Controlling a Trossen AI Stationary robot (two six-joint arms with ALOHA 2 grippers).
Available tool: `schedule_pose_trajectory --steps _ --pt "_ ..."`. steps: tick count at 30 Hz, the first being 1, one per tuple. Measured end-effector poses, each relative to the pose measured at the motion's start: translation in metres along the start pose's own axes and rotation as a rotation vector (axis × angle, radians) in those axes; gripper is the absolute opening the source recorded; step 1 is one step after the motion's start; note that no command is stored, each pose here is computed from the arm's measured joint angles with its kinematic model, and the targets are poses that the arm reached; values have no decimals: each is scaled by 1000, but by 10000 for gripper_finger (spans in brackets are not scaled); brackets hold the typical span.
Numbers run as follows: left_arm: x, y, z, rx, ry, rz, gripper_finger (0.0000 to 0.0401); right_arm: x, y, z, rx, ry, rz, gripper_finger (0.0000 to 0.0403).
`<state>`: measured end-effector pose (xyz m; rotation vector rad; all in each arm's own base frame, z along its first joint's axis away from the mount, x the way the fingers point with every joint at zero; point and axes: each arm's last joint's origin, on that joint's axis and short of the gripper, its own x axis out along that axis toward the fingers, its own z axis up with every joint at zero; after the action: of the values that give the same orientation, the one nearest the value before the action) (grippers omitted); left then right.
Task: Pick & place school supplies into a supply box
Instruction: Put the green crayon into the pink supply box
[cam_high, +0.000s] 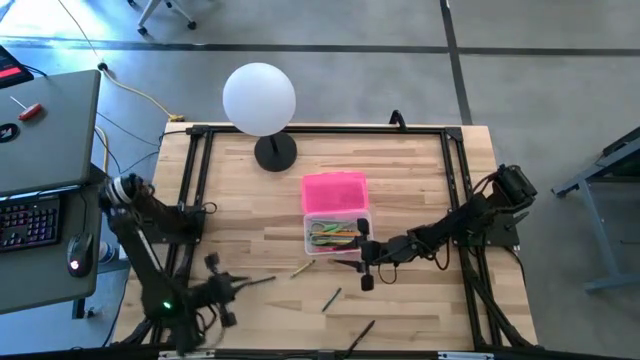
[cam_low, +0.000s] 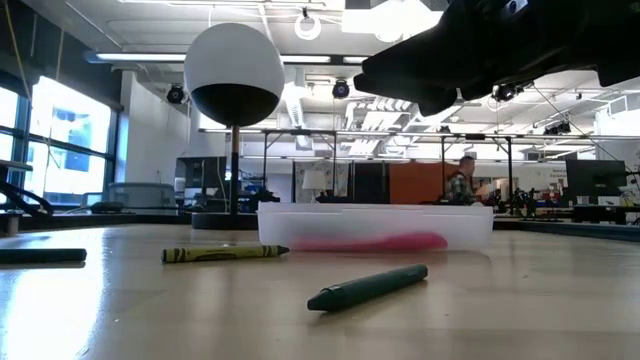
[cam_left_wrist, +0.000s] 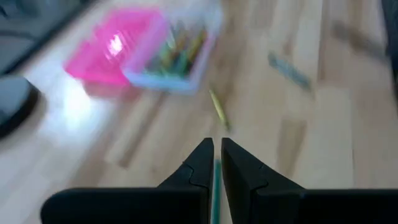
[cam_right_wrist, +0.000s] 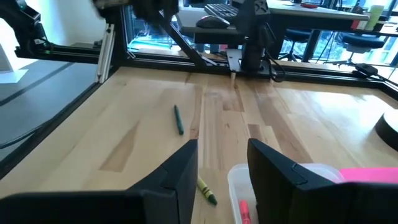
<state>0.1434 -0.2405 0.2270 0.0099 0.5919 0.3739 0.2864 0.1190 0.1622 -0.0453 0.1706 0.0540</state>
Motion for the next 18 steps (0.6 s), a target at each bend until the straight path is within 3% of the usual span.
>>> schedule_pose_trajectory --steps 3,7,11,18 --pt "-5 26 -16 -116 -107 -29 62 0 -1 0 1 0 -3 119" --pt "15 45 -57 -294 -91 -156 62 1 -3 0 5 0 -12 119" --pt "34 49 -82 -251 -149 -276 62 1 -3 0 4 -1 -14 119" --pt "64 54 -76 -263 -120 -322 62 1 -3 1 5 -6 -14 119"
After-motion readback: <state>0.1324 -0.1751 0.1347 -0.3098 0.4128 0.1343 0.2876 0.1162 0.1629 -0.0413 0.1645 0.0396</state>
